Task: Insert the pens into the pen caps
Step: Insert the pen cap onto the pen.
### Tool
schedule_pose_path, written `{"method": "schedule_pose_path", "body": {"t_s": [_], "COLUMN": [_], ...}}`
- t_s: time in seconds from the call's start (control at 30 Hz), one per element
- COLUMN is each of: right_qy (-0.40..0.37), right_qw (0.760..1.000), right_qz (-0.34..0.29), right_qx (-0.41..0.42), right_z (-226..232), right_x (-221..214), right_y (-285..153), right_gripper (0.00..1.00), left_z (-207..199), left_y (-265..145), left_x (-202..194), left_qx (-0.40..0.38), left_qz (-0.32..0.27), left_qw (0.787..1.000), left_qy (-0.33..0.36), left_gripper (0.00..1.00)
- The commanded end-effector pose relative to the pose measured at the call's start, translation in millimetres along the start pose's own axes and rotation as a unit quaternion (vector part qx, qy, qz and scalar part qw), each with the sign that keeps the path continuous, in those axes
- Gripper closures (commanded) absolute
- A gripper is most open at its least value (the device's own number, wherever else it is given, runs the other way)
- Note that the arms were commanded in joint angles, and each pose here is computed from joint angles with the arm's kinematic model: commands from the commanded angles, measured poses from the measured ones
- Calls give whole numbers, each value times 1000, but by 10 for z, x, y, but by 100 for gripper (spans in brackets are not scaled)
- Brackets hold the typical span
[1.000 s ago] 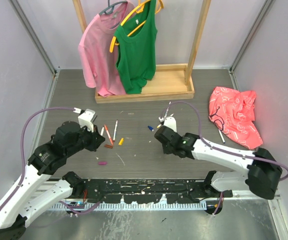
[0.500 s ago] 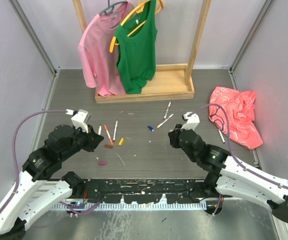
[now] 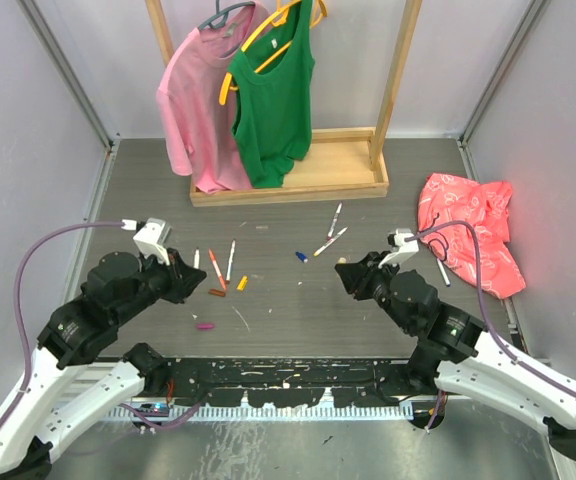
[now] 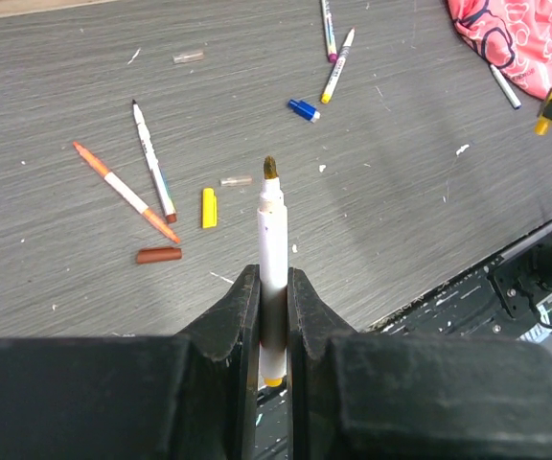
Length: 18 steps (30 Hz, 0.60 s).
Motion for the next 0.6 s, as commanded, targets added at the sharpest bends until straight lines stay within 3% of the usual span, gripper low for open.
{"method": "schedule_pose_path", "body": {"t_s": [0.0,0.13,0.27,0.57], "right_qy": [59,52,54,64], "right_qw": [995,996,995,996], "right_qz": [-26,11,29,9], "right_qx": [70,74,78,57], "right_z": [234,326,376,407], "right_x": [206,174,163,244], "right_y": [47,166,219,309], "right_gripper": [100,100,100,100], "left_z": [-145,-155,-178,-260], "left_y": [16,145,198,266], "left_x": [128,102,115,169], "left_qx": [-18,8,-1,-25], "left_qz": [3,55,51,56], "left_qw": [1000,998,999,998], "left_qy": [-9,-10,-11,-7], "left_gripper": [100,100,100,100]}}
Point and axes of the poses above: each gripper's point midway between its finger pads, its own y axis out along the fingers, its own z axis along the line the jaws close on, x = y × z, the point moved 10 cm from there along -y, back along the fingers, and after that the axes turned 15 degrees about -y, right-handed, at the moved point
